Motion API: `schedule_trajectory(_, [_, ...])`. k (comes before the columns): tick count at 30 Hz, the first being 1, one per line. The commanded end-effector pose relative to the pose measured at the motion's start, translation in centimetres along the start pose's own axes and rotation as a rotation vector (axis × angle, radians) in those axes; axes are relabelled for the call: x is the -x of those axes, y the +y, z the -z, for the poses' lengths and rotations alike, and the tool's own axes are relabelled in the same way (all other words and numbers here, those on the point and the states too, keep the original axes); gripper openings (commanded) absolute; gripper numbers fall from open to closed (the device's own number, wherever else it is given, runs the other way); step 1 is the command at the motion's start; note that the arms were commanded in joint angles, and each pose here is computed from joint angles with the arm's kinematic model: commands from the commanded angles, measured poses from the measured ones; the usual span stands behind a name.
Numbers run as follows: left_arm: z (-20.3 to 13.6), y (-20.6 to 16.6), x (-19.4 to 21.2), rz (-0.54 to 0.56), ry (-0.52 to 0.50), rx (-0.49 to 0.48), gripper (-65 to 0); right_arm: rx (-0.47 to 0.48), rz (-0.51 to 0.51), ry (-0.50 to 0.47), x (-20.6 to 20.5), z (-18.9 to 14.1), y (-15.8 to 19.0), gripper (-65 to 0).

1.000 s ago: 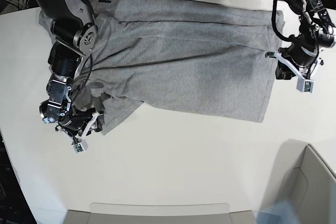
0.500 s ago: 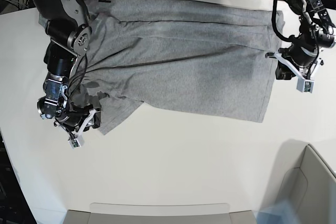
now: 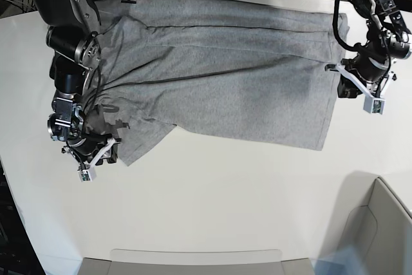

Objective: Fold the T-shirt properly
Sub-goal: 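Grasp the hem corner with the right gripper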

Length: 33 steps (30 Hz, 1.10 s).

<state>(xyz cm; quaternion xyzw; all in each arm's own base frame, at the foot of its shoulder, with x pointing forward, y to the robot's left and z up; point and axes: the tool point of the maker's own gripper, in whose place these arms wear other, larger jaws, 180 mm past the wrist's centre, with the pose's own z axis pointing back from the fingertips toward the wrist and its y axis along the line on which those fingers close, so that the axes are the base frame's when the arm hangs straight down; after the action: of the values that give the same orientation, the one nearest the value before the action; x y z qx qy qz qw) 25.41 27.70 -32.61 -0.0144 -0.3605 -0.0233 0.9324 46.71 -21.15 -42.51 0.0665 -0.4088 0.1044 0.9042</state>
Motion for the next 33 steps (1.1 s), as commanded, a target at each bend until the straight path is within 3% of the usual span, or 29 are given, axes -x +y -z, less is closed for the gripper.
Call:
schedule_trajectory(1, [-0.4,0.1,-1.4,0.017,-0.046,-0.001,-52.5,-0.035,-0.033,0.093,1.5,0.4,1.5,-39.8])
schedule_trajectory(14, [-0.4,0.1,-1.1,0.016,-0.039,-0.001,-52.5,0.003,-0.069,0.006,-2.9,-0.1,0.4,-39.8])
schedule_trajectory(33, [-0.4,0.0,-1.1,0.015,-0.041,0.002,-52.5,-0.019,-0.07,0.003,-3.0,0.4,1.8,-39.8])
